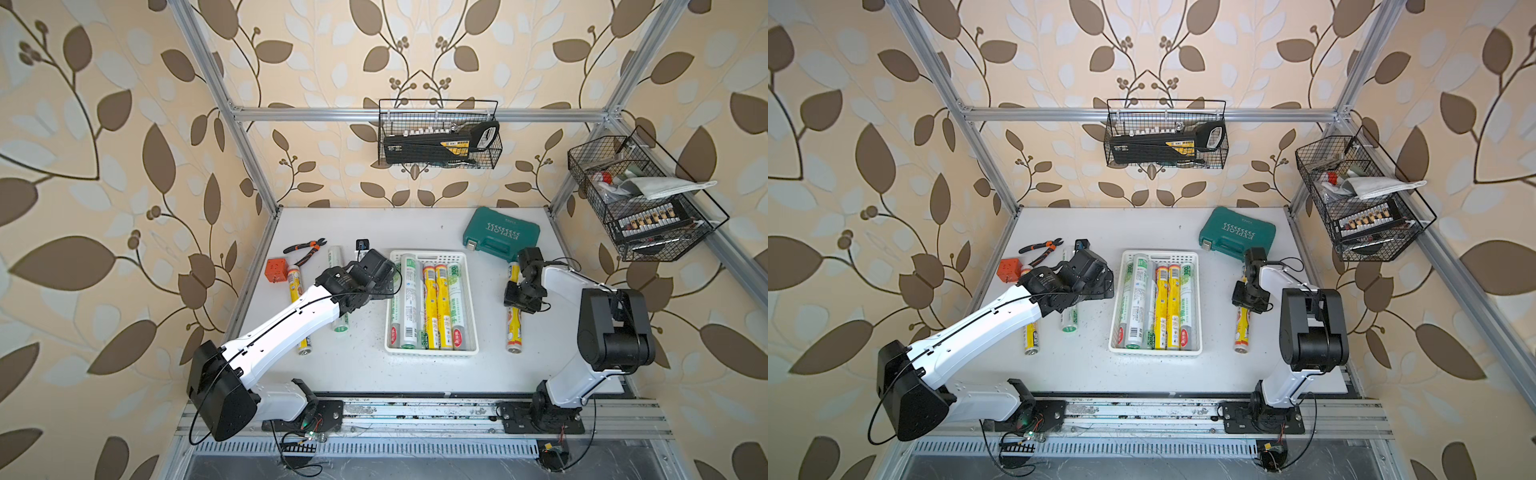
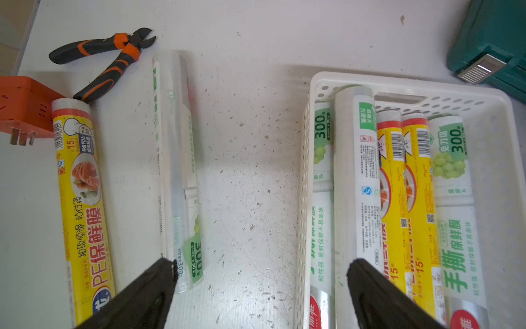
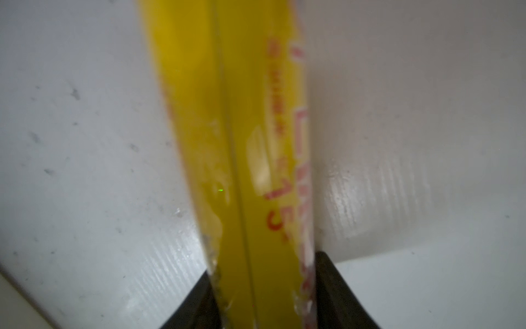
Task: Put the plastic wrap into the basket
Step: Pick up the plastic wrap from the center of the board, then place the plastic wrap in the basket.
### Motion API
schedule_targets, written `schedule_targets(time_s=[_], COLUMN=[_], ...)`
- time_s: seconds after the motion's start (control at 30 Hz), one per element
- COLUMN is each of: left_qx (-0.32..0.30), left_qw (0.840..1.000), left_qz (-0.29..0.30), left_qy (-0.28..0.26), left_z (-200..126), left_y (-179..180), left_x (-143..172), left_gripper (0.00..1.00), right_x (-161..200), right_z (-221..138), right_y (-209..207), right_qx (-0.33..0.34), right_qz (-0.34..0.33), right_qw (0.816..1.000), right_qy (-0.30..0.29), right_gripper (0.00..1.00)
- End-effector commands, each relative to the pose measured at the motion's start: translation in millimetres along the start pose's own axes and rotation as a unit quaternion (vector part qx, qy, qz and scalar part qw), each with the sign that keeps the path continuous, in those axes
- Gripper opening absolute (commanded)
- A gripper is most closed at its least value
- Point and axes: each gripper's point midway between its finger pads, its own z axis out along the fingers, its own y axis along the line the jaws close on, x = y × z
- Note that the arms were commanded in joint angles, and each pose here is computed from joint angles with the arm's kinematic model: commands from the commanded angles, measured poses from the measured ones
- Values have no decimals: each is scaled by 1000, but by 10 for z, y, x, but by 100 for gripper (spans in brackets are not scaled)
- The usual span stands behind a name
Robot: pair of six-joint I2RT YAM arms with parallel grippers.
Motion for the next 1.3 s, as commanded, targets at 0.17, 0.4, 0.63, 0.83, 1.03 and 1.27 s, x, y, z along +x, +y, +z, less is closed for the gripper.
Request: schedule_targets(time_s=[0.17,0.4,0.63,0.83,1.03,1.27], left_qx=[0,2,1,4,3,2], left_qw=[1000,1000,1000,1000,1000,1000], left_qz=[-13,-13,-12,-13,-13,-15], left_qy=[-9,-9,-13,-11,-11,-15], left_z=[-31,-38,-63,-64,-103,-129], left_y=[44,37,39,20,31,65], left_x=[-62,-72,-112,-116,-130,-124], left_gripper=[99,99,99,99,99,99], right_x=[83,140,271,370,459,642], right_z=[-116,-472,-898,-1330,-1673,-1754], right_y=[217,293,387,774,1214,1701], right_qx=[-69,-95,-126,-172,-219,-244], right_qz=[3,-3,-10,-39,-63,-99], right_qw=[998,995,991,982,970,962], right_qy=[13,-7,-36,-68,-84,-77], right_gripper=[33,33,33,34,34,35])
